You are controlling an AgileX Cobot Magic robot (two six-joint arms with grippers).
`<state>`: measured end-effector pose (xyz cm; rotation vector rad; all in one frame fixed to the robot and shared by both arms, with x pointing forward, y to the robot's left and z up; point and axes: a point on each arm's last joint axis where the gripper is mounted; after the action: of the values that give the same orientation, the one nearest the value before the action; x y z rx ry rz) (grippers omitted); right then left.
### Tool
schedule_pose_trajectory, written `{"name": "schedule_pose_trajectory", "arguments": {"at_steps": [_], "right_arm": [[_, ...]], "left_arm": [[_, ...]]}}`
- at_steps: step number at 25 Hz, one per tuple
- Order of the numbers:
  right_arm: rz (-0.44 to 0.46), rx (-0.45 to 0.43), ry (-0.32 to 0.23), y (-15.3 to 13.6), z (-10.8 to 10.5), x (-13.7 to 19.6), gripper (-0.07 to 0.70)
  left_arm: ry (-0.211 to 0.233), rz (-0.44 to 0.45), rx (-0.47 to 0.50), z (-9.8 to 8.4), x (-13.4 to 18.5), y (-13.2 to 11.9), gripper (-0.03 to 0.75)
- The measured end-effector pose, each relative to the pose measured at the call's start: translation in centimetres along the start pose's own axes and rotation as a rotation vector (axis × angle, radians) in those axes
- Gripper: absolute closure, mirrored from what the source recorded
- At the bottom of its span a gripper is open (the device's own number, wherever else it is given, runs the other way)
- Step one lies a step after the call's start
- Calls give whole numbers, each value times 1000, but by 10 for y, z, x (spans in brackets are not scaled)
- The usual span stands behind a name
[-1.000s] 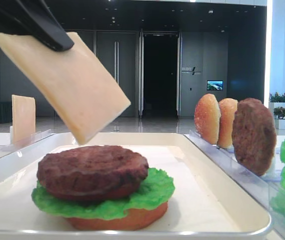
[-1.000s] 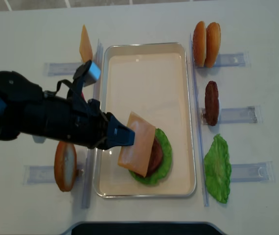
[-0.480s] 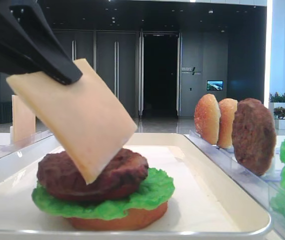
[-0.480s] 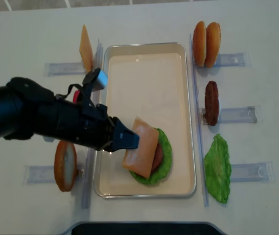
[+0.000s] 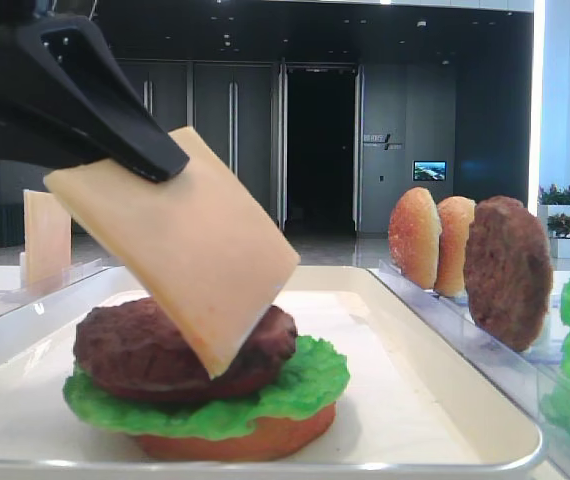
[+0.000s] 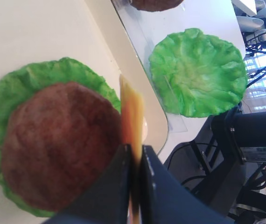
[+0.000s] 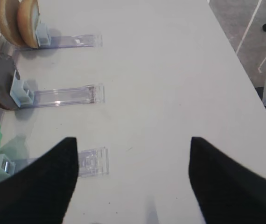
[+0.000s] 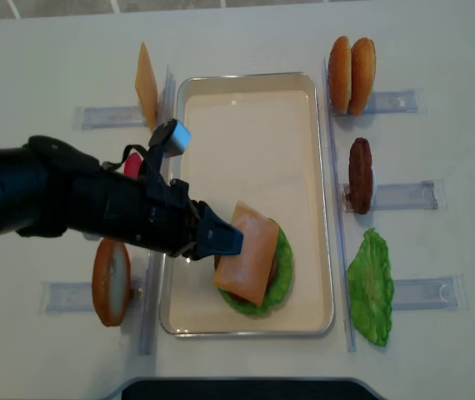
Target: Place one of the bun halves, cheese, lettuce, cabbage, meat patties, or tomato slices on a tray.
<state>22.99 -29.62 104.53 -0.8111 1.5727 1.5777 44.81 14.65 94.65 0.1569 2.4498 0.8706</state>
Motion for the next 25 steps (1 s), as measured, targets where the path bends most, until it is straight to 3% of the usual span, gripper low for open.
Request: {"name": "schedule_pose_trajectory", "arguments": {"at_steps": [7,18,22,25], "right_arm": [[0,0,0,0,0,0,128],[0,0,0,0,0,0,128],[0,0,0,0,0,0,128],[0,0,0,0,0,0,128]], "left_arm": [[-4,29,-50,7,3,-2,669],[0,-18,-232,23,-2,0,196],[-16,-18,-254,23,-5,2,145],[-68,-36,-278,15,-18,13,139]]}}
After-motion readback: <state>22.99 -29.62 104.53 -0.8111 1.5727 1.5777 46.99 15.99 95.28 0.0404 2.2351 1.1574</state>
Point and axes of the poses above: a point on each arm's last joint axis where the gripper is mounted, y pointing back along that axis away from the gripper, z along the wrist's bending axis when the last joint is at zero, x = y × z, and after that the axes turned 4 degrees about -y, right-handed
